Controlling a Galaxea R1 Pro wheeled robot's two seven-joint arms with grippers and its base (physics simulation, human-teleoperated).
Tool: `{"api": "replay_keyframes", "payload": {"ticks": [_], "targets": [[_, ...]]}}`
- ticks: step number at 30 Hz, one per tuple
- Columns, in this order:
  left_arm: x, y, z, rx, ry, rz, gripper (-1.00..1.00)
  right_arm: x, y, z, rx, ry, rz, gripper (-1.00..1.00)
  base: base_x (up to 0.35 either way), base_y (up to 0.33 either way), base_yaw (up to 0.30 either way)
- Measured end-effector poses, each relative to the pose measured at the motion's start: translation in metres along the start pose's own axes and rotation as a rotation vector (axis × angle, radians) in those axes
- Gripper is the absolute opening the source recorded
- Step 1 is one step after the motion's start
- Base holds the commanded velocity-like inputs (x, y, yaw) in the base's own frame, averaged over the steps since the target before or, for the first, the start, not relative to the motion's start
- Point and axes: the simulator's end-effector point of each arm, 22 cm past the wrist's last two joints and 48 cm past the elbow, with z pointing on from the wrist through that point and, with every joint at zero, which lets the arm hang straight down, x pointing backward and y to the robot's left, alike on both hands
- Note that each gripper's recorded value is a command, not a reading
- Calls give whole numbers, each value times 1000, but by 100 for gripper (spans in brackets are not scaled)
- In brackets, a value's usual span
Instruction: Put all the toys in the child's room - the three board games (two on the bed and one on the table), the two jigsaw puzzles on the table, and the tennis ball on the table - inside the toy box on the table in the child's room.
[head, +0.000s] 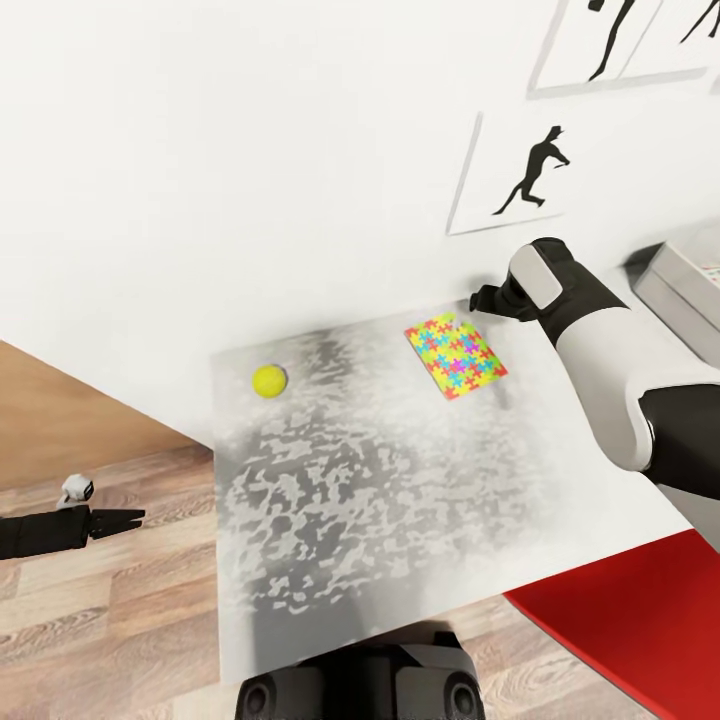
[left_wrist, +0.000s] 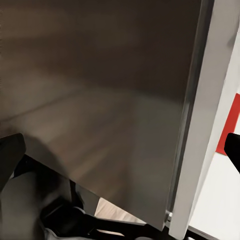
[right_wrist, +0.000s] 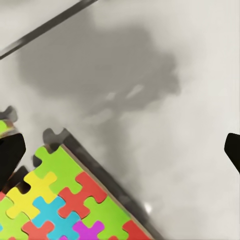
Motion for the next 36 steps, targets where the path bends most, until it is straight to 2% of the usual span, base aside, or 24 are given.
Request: {"api": "replay_keyframes", "payload": {"ticks": [36], "targets": [[11,20,10,-10,25,-41,100,7,8,25,-5,23,-3,100,0,0,0]]}}
